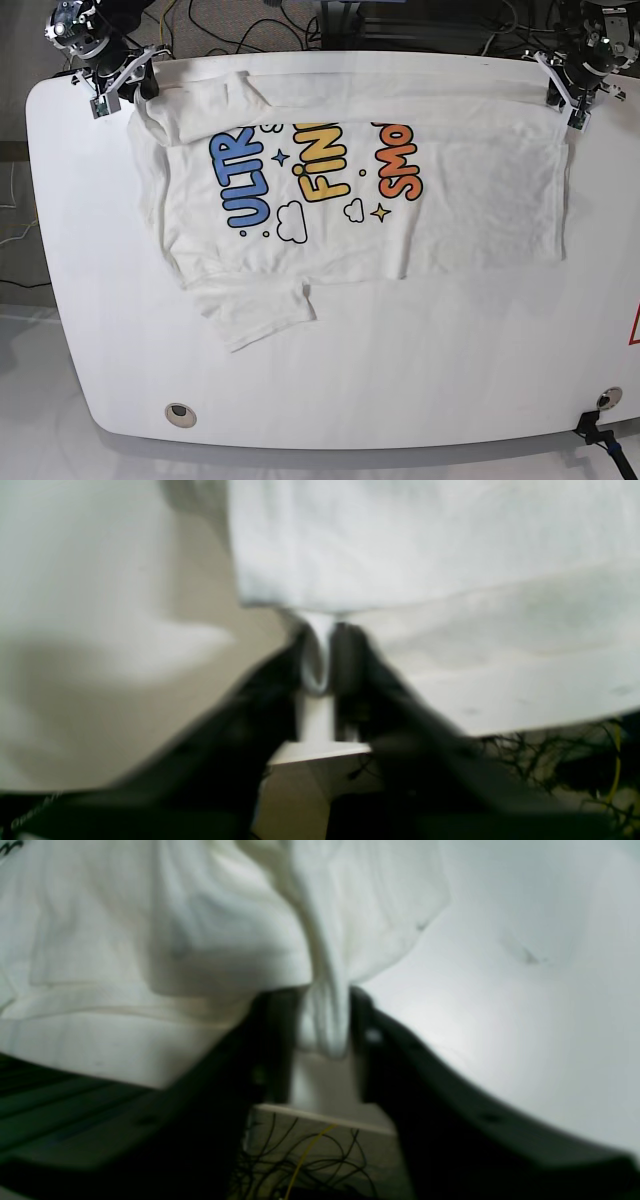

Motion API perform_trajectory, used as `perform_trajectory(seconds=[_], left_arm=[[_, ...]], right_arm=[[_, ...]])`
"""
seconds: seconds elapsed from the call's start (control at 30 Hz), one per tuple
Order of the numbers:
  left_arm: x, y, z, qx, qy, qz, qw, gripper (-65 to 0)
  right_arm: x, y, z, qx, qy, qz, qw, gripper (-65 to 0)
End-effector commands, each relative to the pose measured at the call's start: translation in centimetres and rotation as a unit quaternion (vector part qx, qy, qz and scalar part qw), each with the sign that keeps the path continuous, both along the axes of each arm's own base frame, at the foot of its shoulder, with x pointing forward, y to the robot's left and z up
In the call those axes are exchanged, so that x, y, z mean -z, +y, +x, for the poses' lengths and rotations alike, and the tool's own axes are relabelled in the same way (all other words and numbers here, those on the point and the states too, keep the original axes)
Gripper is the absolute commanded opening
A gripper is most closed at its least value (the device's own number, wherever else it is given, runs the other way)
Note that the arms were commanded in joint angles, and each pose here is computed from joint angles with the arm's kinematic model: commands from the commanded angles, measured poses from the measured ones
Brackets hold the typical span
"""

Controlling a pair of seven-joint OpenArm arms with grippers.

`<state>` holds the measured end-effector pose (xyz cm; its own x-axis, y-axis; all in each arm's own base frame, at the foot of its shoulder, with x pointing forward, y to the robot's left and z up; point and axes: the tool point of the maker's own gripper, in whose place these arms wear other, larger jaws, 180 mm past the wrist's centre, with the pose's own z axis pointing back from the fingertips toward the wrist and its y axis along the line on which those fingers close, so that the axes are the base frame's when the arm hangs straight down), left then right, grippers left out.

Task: Fold the T-shirt properly
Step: 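Grasp the folded collar edge with both grippers and pull it taut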

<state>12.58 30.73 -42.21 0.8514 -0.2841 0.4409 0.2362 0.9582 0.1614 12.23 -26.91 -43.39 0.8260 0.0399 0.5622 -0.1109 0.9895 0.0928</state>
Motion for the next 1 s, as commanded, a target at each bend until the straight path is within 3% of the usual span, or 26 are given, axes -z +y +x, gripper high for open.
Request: perform_trajectory(seconds=[0.0,0.07,0.27,0.37,0.73,0.87,0.97], left_arm=[[0.8,1.6,-2.5,-0.003,0.059,0.042,0.997,-46.0],[0.6,1.5,-2.3,-0.001,0.055,0.043,0.998,-43.8],[-1.9,0.1,0.2,0.024,0.009,0.049,0.998,-43.7],[-3.0,-0.9,1.2,0.032,-0.014,0.046,0.998,-43.5],[-4.9,-1.6,3.6,0.042,-0.055,0.050,0.996,-43.5],[-6.7,0.2,4.7,0.018,-0.083,0.067,0.994,-43.5],[-8.5,1.3,5.7,-0.011,-0.120,0.050,0.991,-43.5]], right_arm=[[2.0,-1.0,-3.6,-0.011,0.092,-0.037,0.9950,-35.1],[1.9,-1.1,-3.6,-0.011,0.092,-0.038,0.9950,-30.0],[1.5,-1.1,-3.0,-0.014,0.082,-0.040,0.9957,-30.3],[-0.3,-0.7,-1.5,-0.029,0.053,-0.055,0.9966,-30.3],[-4.0,-0.5,1.1,-0.062,0.035,-0.107,0.9918,-30.3],[-4.4,-0.6,1.5,-0.064,0.036,-0.114,0.9907,-30.3],[-4.8,-1.0,1.9,-0.059,0.030,-0.119,0.9907,-30.3]])
